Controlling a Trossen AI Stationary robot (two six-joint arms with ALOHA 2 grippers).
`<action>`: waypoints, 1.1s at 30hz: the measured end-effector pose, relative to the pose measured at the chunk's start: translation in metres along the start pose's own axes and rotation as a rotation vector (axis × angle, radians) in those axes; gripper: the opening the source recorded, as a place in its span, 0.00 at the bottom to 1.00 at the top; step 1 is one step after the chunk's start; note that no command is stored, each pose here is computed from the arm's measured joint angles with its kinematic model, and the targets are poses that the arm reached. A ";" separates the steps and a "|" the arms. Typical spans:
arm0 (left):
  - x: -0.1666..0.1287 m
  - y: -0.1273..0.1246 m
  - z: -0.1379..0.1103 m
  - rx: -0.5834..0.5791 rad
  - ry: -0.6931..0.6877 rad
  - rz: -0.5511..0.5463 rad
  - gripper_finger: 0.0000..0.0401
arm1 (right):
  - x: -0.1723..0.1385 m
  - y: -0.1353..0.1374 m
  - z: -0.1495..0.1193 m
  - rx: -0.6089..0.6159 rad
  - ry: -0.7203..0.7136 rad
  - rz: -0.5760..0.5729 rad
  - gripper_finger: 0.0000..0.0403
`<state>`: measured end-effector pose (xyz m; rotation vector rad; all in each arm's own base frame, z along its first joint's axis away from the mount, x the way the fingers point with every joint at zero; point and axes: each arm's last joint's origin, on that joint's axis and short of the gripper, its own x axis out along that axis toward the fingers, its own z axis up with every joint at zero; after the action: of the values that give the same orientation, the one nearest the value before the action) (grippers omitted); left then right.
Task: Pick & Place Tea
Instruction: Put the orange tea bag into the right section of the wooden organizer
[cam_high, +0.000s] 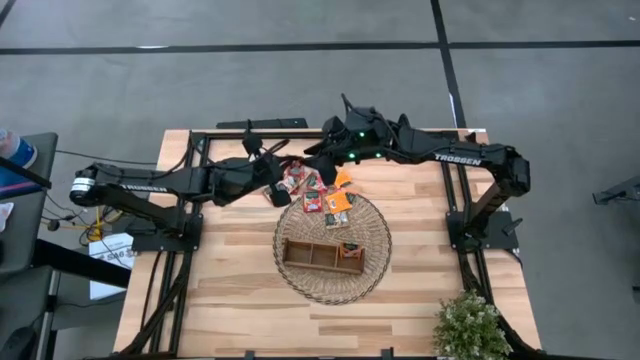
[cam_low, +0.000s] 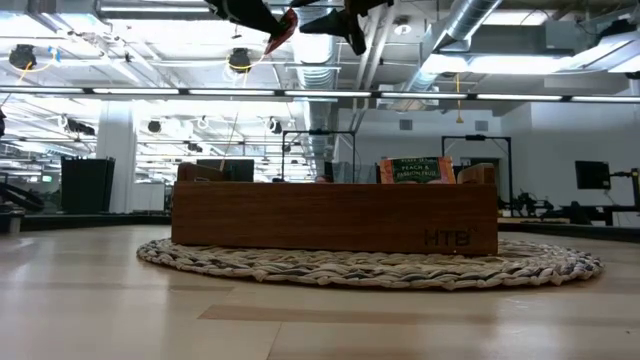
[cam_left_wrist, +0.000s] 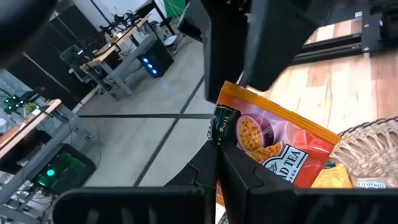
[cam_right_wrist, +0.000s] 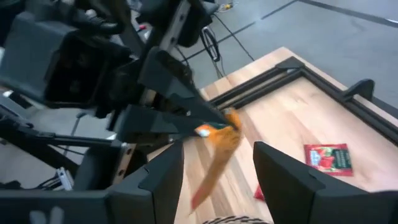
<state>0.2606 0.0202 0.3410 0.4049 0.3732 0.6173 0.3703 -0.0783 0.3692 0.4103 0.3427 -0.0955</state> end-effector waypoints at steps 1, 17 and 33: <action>0.000 0.000 0.000 0.000 0.000 0.001 0.00 | 0.000 0.000 0.000 -0.001 -0.002 0.002 0.45; -0.002 -0.001 0.007 0.005 -0.063 -0.010 0.00 | 0.001 0.003 -0.001 0.023 0.000 0.006 0.34; -0.002 -0.001 0.007 0.005 -0.074 -0.040 0.00 | 0.001 0.005 -0.002 -0.039 0.021 0.053 0.00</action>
<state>0.2630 0.0161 0.3469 0.4228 0.3112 0.5614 0.3710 -0.0730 0.3691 0.3816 0.3533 -0.0324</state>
